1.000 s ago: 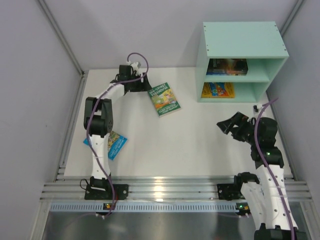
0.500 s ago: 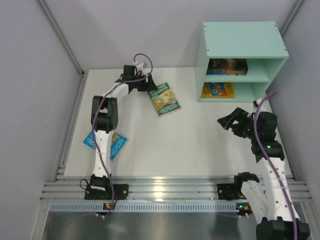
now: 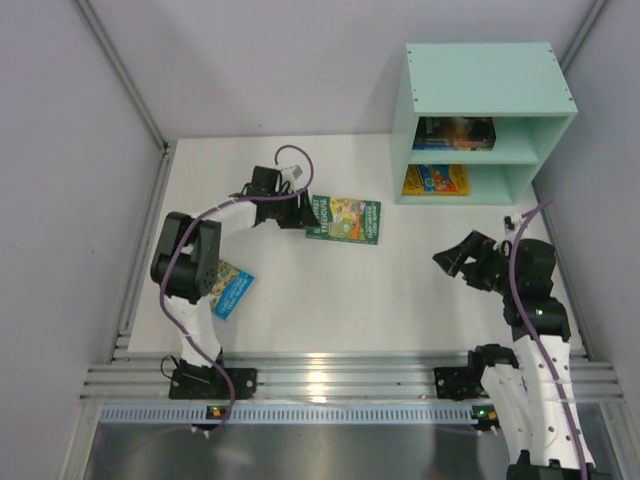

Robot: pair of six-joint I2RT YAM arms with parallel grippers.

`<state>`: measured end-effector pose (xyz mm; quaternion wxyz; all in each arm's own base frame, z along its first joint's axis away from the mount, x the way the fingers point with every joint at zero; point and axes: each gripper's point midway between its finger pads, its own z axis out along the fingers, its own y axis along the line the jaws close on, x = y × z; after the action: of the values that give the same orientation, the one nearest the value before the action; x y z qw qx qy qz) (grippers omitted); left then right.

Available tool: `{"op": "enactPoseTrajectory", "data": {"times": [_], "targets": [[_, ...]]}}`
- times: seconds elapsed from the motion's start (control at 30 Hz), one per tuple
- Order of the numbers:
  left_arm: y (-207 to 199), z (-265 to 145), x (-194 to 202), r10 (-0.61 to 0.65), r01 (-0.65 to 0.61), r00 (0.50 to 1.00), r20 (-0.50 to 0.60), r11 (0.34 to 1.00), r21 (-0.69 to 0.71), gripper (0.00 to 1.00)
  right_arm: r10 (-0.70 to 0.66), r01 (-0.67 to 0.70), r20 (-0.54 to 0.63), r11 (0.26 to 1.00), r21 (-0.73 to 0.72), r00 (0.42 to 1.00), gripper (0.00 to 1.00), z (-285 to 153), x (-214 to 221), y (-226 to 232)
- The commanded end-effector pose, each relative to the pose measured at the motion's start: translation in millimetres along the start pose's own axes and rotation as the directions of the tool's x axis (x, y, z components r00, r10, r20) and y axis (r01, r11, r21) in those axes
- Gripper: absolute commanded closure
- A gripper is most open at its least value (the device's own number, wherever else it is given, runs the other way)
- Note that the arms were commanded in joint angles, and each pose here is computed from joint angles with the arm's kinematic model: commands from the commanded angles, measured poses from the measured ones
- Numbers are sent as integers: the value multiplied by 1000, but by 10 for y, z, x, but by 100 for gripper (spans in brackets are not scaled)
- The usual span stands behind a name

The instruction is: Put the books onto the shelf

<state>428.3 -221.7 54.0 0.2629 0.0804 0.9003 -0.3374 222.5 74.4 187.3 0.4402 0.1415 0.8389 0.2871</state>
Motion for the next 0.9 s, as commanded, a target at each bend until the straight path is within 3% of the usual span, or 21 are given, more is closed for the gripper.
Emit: {"op": "enactPoseTrajectory", "data": {"times": [0.0,0.03,0.13,0.2,0.27,0.33,0.47,0.63,0.87], "targets": [[-797,-131,259,46,-48,999,21,991,121,44,3,-3,-65,1000,4,998,14,-65,231,-43],[-1136,-214,378,80,-84,996,28,982,166,45,11,-11,-71,1000,11,997,14,-66,281,-74],[-1463,-411,661,62,-70,997,54,986,153,41,41,-39,-70,999,23,997,14,-85,367,-119],[-1493,-572,662,8,-17,997,78,994,112,37,63,-62,-67,998,25,996,14,-59,392,-139],[-1351,-669,765,-29,28,999,28,1000,9,34,104,-103,-73,994,23,992,14,20,423,-168],[-1225,-798,713,-5,5,1000,2,994,-112,31,156,-155,-82,988,24,984,15,81,450,-180],[-1293,-840,376,90,-87,996,20,990,-109,28,206,-205,-26,978,37,978,16,238,308,-230],[-1170,-552,131,83,-84,996,-33,996,-33,29,242,-242,4,970,-10,970,17,518,234,-221],[-963,26,-96,128,-129,989,-78,992,-10,31,141,-139,-96,990,26,985,18,945,462,13]]}}
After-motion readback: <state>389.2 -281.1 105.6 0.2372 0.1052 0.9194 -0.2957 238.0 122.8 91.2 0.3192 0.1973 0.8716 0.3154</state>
